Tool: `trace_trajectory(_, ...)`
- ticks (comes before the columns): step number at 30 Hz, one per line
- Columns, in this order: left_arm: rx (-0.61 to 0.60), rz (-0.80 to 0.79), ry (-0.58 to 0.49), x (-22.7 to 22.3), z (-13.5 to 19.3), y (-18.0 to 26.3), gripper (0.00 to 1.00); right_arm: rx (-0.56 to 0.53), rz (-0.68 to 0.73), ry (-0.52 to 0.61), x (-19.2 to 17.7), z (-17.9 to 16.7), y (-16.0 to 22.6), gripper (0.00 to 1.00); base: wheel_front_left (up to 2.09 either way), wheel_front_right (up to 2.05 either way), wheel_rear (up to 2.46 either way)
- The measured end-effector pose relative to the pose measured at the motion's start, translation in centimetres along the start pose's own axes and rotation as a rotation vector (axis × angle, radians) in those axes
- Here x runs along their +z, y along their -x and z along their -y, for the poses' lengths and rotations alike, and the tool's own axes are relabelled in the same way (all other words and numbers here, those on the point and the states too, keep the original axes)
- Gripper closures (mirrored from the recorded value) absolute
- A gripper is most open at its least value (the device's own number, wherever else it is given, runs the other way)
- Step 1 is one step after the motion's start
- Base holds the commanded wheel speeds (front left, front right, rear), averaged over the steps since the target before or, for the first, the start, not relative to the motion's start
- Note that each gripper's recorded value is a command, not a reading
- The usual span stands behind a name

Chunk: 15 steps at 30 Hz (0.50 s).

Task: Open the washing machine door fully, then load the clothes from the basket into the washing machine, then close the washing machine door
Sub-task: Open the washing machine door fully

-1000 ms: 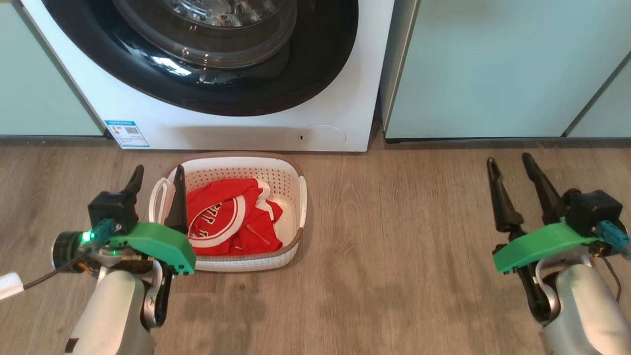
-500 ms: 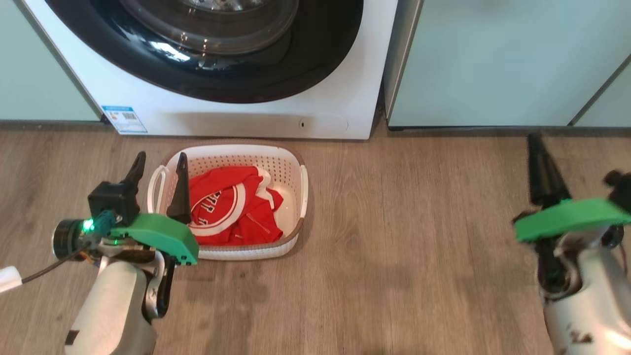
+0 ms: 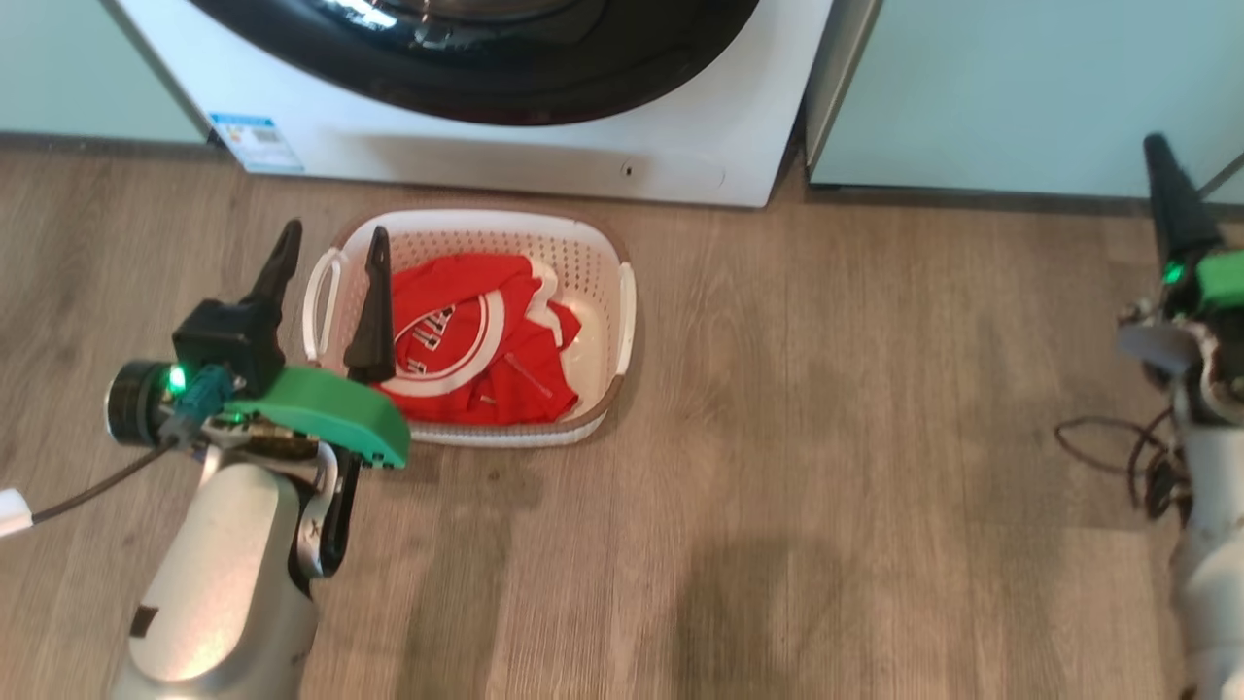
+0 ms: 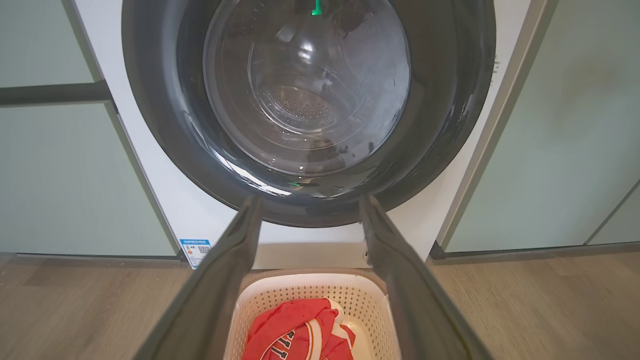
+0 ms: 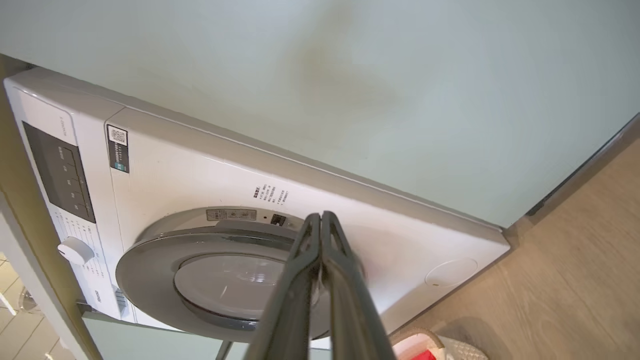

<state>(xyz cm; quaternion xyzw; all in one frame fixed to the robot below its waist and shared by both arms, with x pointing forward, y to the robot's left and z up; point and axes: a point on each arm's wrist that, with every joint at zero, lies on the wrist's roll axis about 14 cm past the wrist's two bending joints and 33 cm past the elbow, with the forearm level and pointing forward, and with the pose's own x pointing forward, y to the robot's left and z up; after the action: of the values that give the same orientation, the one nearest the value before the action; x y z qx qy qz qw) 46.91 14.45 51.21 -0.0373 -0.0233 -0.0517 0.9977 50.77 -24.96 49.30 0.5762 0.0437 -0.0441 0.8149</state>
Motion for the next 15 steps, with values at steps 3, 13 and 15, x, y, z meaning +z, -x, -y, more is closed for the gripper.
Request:
trace_trajectory(3, 0.003, 0.009, 0.0, 0.0, -0.2, -0.6, 0.0, 0.007, -0.042, -0.036, -0.4, -0.6, -2.3, 1.0, 0.0, 0.0, 0.0)
trace_trajectory(13, 0.009, 0.014, -0.004, -0.8, -0.8, -2.4, 0.0, 0.065, -0.203, -0.073, -4.1, -4.0, -9.7, 1.0, 0.0, 0.0, 0.0)
trace_trajectory(15, 0.015, 0.007, -0.002, -1.2, -1.0, -2.7, 0.0, 0.071, -0.239, -0.07, -4.9, -4.4, -10.9, 1.0, 0.0, 0.0, 0.0)
